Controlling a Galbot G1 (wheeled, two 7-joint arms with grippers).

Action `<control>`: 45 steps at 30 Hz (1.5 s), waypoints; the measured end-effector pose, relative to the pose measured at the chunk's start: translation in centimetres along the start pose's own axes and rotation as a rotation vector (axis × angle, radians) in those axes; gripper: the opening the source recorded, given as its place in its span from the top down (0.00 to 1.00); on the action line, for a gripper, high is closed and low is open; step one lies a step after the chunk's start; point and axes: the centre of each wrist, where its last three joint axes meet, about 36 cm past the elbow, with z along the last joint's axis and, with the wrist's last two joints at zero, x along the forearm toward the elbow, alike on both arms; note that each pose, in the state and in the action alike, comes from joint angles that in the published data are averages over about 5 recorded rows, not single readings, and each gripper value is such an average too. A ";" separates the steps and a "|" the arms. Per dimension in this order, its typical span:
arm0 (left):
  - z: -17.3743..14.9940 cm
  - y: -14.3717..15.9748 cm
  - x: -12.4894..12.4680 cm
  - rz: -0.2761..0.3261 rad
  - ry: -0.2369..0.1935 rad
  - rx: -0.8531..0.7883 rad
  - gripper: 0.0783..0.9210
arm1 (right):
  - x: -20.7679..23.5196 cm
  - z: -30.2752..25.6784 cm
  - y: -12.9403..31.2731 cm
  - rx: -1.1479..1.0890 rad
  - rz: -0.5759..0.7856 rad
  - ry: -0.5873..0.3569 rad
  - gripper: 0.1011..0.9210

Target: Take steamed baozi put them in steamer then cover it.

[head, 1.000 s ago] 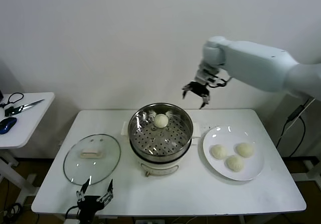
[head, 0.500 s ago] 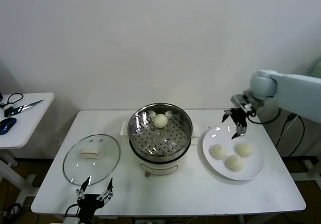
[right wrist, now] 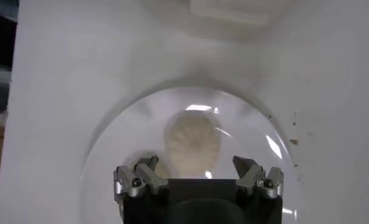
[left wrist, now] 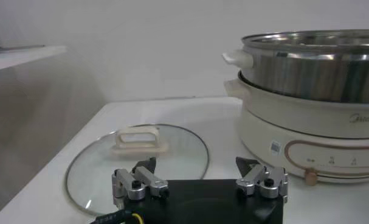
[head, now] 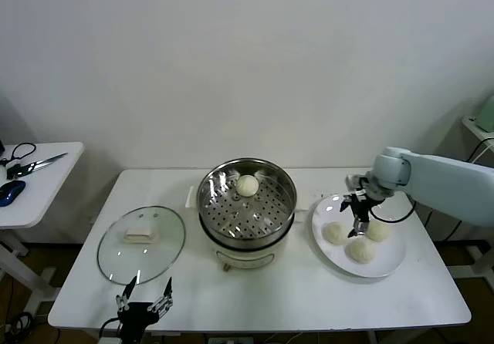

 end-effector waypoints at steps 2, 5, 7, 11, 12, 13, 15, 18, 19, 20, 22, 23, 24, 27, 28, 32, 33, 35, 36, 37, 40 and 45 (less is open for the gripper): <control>0.1 -0.1 0.0 0.002 0.002 0.000 0.12 | -0.8 -0.2 0.1 -0.005 0.000 0.004 0.12; 0.1 -0.1 0.1 0.003 0.002 -0.002 0.12 | -1.9 -0.5 0.2 -0.010 0.006 0.013 0.13; 0.1 -0.1 0.1 0.002 0.002 -0.004 0.12 | -2.4 -0.6 0.2 -0.015 0.011 0.020 0.15; 0.1 -0.1 0.1 0.002 0.003 -0.006 0.12 | -2.8 -0.4 0.3 -0.019 0.017 0.029 0.19; 0.1 -0.1 0.1 0.001 0.003 -0.006 0.12 | -2.9 -0.4 0.3 -0.020 0.018 0.029 0.20; 0.1 -0.1 0.1 0.001 0.002 -0.007 0.12 | -3.0 -0.4 0.3 -0.022 0.019 0.029 0.21; 0.1 -0.1 0.0 0.001 0.002 -0.007 0.12 | -3.1 -0.4 0.3 -0.025 0.021 0.025 0.23; 0.1 -0.1 0.0 0.001 0.002 -0.008 0.12 | -3.1 -0.4 0.3 -0.029 0.025 0.014 0.26; 0.1 -0.1 0.0 0.002 0.002 -0.009 0.12 | -3.0 -0.4 0.3 -0.029 0.025 0.009 0.27; 0.1 -0.1 0.0 0.002 0.002 -0.010 0.12 | -2.9 -0.4 0.3 -0.030 0.024 0.004 0.27; 0.1 -0.2 0.0 0.003 0.001 -0.012 0.12 | -2.6 -0.4 0.2 -0.030 0.022 -0.005 0.27; 0.1 -0.2 0.0 0.003 0.000 -0.012 0.12 | -2.4 -0.4 0.1 -0.030 0.020 -0.010 0.27; 0.1 -0.3 0.1 0.004 -0.001 -0.013 0.12 | -2.1 -0.3 0.1 -0.030 0.020 -0.016 0.27; 0.0 -0.4 0.2 0.004 -0.003 -0.013 0.12 | -0.8 -0.2 -0.3 -0.027 0.021 -0.032 0.28; 0.0 -0.4 0.2 0.004 -0.004 -0.014 0.12 | -0.3 -0.1 -0.5 -0.025 0.023 -0.038 0.28; -0.1 -0.5 0.4 0.004 -0.006 -0.017 0.12 | 3.3 0.2 -1.5 -0.013 0.038 -0.062 0.28; -0.1 -0.5 0.5 0.005 -0.007 -0.018 0.12 | 4.4 0.1 -1.8 -0.008 0.043 -0.069 0.28; -0.1 -0.6 0.5 0.006 -0.007 -0.020 0.12 | 7.0 -0.1 -2.5 0.007 0.057 -0.084 0.28; -0.1 -0.6 0.5 0.007 -0.007 -0.022 0.12 | 8.4 -0.3 -2.9 0.014 0.065 -0.091 0.28; -0.1 -0.6 0.6 0.008 -0.007 -0.023 0.12 | 9.9 -0.6 -3.3 0.021 0.074 -0.099 0.28; -0.2 -0.8 0.6 0.012 -0.008 -0.026 0.12 | 14.6 -1.9 -4.3 0.041 0.106 -0.129 0.28; -0.4 -0.8 0.6 0.014 -0.010 -0.029 0.12 | 21.4 -6.5 -4.9 0.092 0.156 -0.208 0.28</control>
